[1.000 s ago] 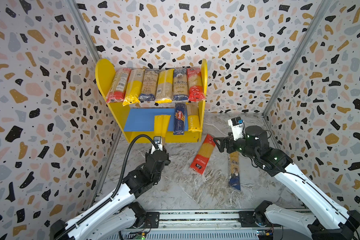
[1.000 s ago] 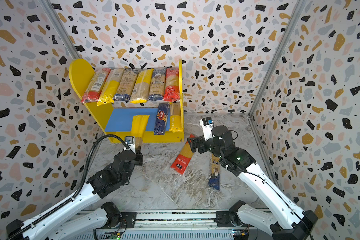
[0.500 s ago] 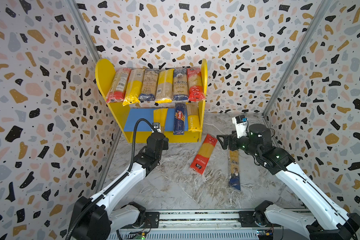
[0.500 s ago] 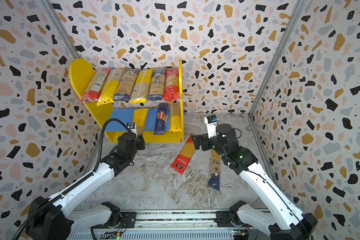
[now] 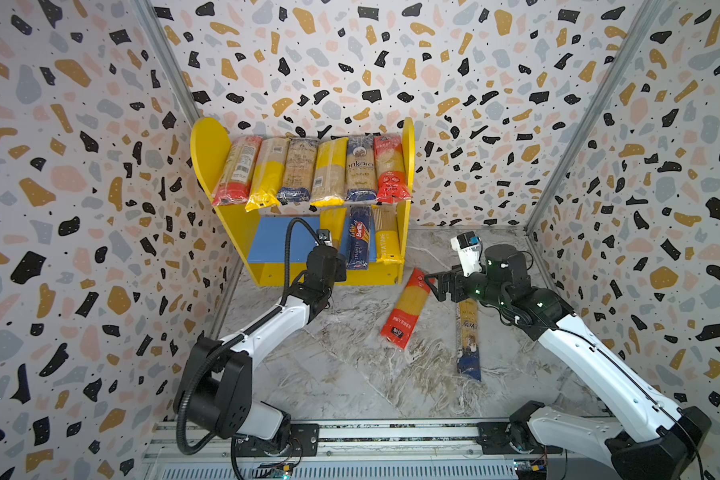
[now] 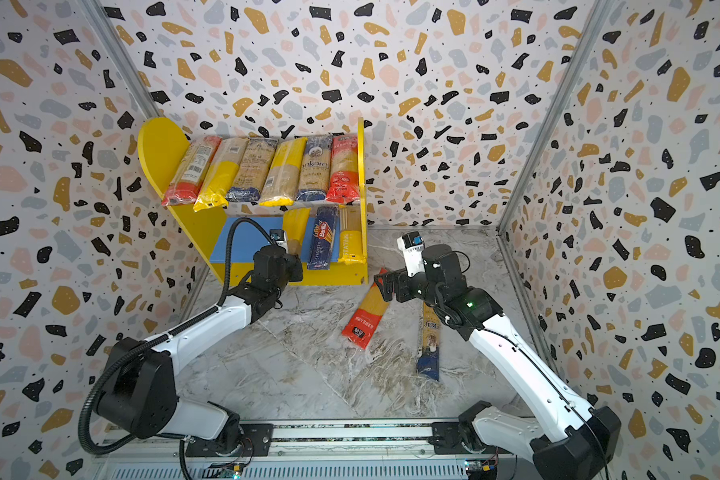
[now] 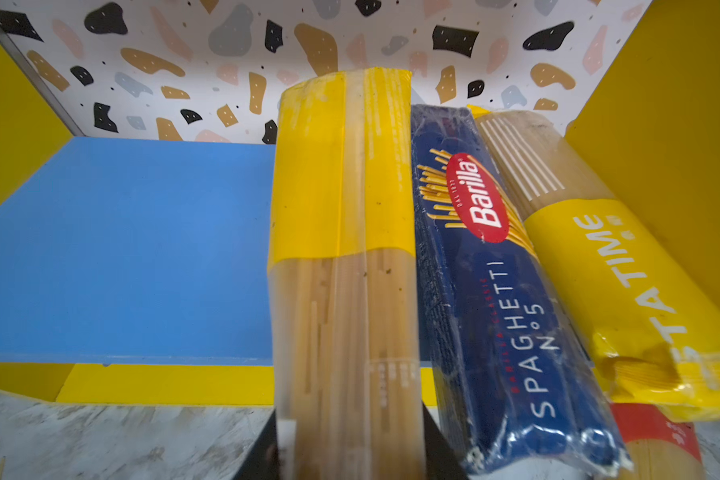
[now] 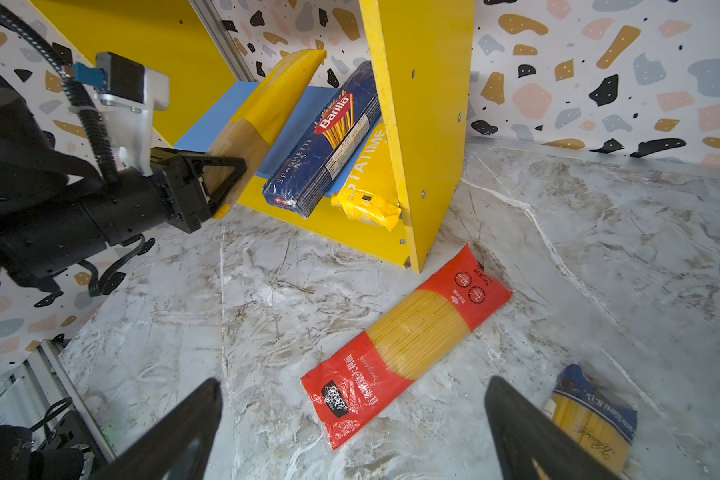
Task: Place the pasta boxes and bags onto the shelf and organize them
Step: 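Raise the yellow-banded bag onto the blue shelf beside the Barilla box, then lower the bag onto the shelf and open the left gripper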
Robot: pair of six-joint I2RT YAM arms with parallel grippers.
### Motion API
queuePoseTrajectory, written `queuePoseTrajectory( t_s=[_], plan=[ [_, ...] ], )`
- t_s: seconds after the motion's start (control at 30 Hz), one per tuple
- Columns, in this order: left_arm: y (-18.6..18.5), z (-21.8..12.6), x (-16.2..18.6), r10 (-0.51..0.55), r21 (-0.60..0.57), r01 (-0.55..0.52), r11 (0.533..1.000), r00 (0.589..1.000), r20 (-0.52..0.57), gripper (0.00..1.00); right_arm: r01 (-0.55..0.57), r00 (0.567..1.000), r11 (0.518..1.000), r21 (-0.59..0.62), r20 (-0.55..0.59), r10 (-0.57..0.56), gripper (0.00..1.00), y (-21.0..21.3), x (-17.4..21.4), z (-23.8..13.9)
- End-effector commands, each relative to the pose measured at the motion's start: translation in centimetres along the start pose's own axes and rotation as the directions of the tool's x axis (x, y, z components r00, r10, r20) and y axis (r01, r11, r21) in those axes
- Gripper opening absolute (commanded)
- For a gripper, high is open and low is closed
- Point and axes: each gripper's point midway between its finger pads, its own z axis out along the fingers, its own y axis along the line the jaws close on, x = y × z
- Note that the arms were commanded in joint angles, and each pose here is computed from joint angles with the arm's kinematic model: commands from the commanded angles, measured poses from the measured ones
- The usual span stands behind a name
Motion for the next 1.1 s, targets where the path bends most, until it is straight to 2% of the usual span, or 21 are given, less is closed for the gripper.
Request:
queuePoseTrajectory(
  t_s=[0.0, 0.67, 0.7, 0.73, 0.77, 0.83, 0.93, 1.07],
  plan=[
    [-0.1, -1.5, -9.6, -0.092, 0.028, 0.088, 0.996, 0.950, 0.299, 0.00, 0.023, 0.997, 0.999, -0.022, 0.072, -0.022, 0.99, 0.9, -2.7, -1.2],
    [0.1, 2.6, -9.1, -0.052, 0.011, 0.051, 0.999, 0.963, 0.266, 0.00, 0.011, 0.998, 1.000, 0.007, 0.061, -0.012, 0.99, 0.1, -2.3, -1.1],
    [0.1, 2.7, -9.1, -0.050, 0.015, 0.048, 0.999, 0.963, 0.263, 0.14, 0.011, 0.998, 1.000, 0.007, 0.059, -0.011, 0.99, 0.1, -2.3, -1.1],
    [-0.1, 2.7, -9.1, -0.050, 0.021, 0.046, 0.999, 0.964, 0.260, 0.32, 0.012, 0.998, 1.000, 0.005, 0.059, -0.012, 0.99, 0.2, -2.3, -1.1],
    [-0.2, 2.8, -8.9, -0.048, 0.029, 0.042, 0.999, 0.966, 0.252, 0.44, 0.010, 0.998, 1.000, 0.005, 0.060, -0.010, 0.99, 0.2, -2.3, -1.1],
    [-0.3, 2.8, -8.8, -0.047, 0.033, 0.041, 0.999, 0.970, 0.238, 0.62, 0.012, 0.998, 1.000, 0.005, 0.062, -0.012, 0.99, 0.2, -2.4, -1.1],
    [-0.3, 2.4, -8.2, -0.040, 0.041, 0.032, 0.999, 0.975, 0.218, 0.76, 0.013, 0.998, 1.000, 0.008, 0.060, -0.013, 0.99, 0.1, -2.4, -1.0],
    [0.0, 0.9, -7.8, -0.066, 0.059, 0.053, 0.997, 0.971, 0.230, 0.82, 0.013, 0.998, 1.000, 0.007, 0.055, -0.013, 0.99, 0.1, -2.2, -0.8]
  ],
)
